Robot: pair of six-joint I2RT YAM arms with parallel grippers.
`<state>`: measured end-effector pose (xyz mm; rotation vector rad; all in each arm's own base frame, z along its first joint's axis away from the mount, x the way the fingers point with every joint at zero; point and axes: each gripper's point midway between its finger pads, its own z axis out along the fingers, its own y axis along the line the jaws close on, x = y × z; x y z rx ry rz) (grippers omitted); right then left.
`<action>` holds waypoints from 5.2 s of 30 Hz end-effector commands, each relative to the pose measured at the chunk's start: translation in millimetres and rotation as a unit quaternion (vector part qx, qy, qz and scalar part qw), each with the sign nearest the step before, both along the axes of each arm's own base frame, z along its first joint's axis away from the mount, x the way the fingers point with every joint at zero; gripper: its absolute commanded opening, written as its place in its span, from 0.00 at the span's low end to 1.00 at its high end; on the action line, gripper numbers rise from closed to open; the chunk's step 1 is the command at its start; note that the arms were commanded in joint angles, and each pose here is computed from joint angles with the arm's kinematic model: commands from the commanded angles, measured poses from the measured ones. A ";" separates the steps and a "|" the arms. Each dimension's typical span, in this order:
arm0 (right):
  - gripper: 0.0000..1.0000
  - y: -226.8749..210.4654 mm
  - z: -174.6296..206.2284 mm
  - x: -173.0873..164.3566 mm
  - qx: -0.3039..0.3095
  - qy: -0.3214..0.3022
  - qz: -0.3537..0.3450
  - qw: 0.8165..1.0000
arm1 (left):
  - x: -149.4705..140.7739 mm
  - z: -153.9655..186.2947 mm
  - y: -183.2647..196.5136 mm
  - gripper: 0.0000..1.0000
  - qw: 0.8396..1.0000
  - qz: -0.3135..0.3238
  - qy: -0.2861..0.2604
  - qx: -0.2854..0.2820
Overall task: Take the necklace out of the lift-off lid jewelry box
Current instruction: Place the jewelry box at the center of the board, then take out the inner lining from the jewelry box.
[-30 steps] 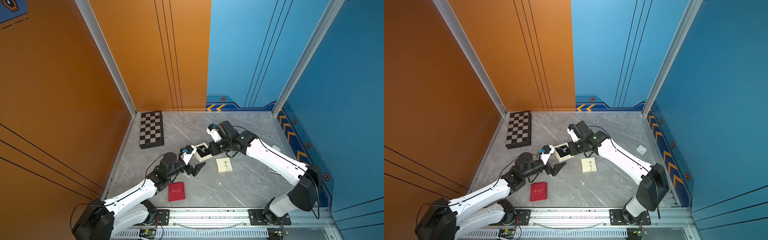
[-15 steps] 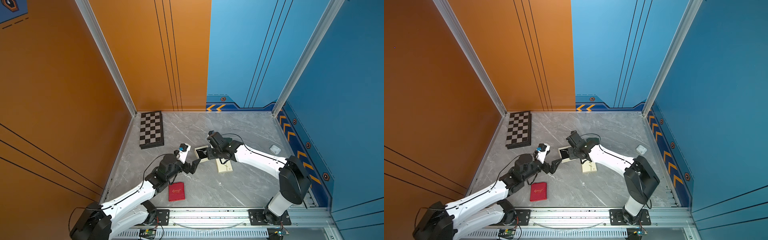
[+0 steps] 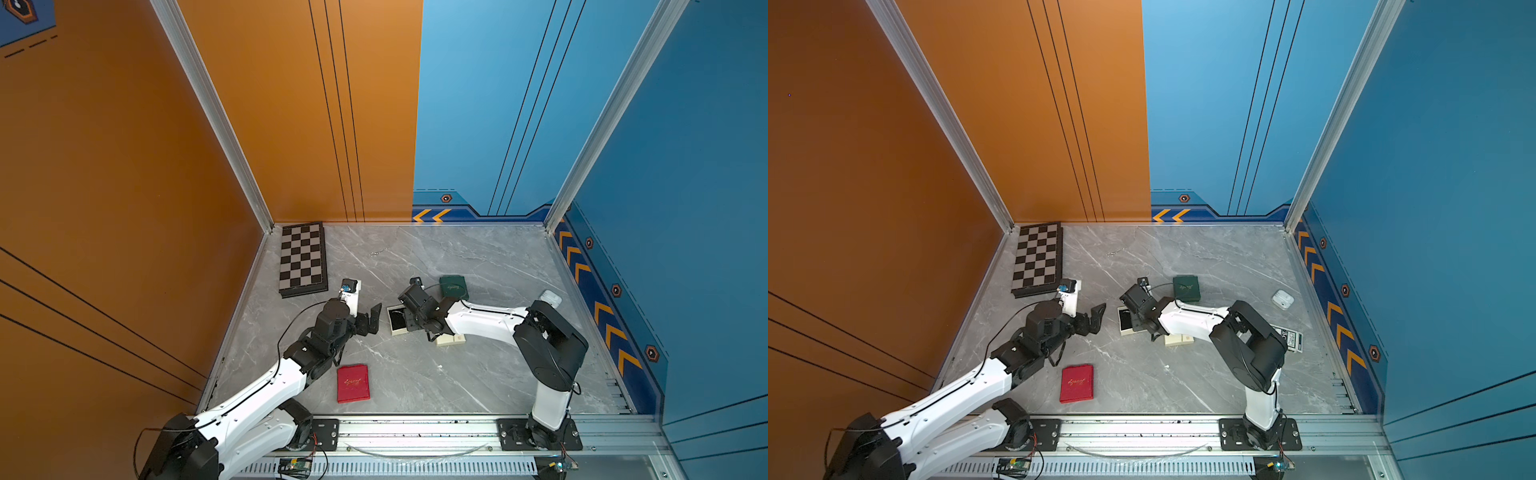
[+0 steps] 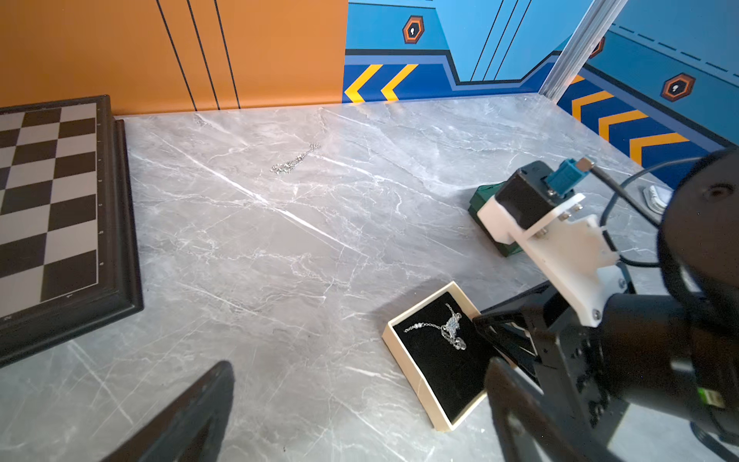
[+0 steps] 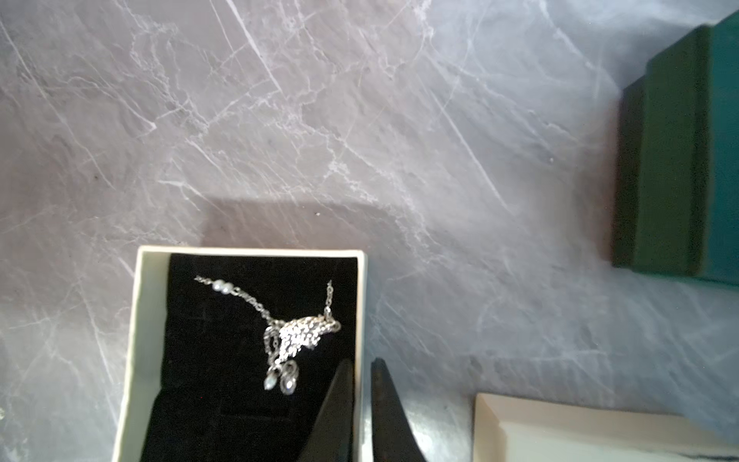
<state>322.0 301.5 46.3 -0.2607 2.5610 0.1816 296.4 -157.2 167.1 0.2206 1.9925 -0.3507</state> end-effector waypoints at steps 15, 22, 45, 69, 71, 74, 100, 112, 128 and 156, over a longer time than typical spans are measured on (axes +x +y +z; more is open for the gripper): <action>0.39 29.4 42.2 3.0 -0.021 0.009 0.111 0.994 | 8.6 6.5 11.9 0.99 1.000 0.025 0.014 -0.004; 0.40 42.1 28.6 6.9 -0.043 0.036 0.140 0.989 | 7.0 6.6 15.0 0.98 1.000 0.026 0.016 -0.005; 0.46 40.8 -2.1 13.8 -0.058 0.070 0.148 0.985 | 9.0 2.0 18.0 0.98 0.999 0.026 0.025 -0.009; 0.07 36.1 4.5 15.9 -0.049 0.080 0.135 0.986 | 9.2 11.5 14.0 0.99 0.999 0.016 0.040 -0.021; 0.07 37.5 24.5 19.3 -0.037 0.060 0.134 0.989 | 8.6 12.3 13.9 0.99 0.999 0.016 0.043 -0.021; 0.07 37.5 48.7 21.9 -0.022 0.038 0.133 0.990 | 8.2 15.4 12.5 0.98 0.999 0.012 0.044 -0.023; 0.06 33.7 120.2 27.0 0.038 -0.047 0.124 0.990 | -7.5 12.1 -77.6 0.79 0.950 -0.207 0.165 -0.167; 0.06 43.2 138.0 13.3 0.091 -0.055 0.141 0.984 | 3.1 9.0 -90.1 0.67 0.940 -0.222 0.173 -0.191; 0.06 59.3 141.9 -0.2 0.143 -0.048 0.164 0.975 | 2.9 11.0 -94.5 0.19 0.935 -0.236 0.169 -0.205; 0.30 43.0 126.3 -20.3 0.155 -0.016 0.157 0.975 | 4.8 15.9 -83.3 0.00 0.944 -0.216 0.149 -0.200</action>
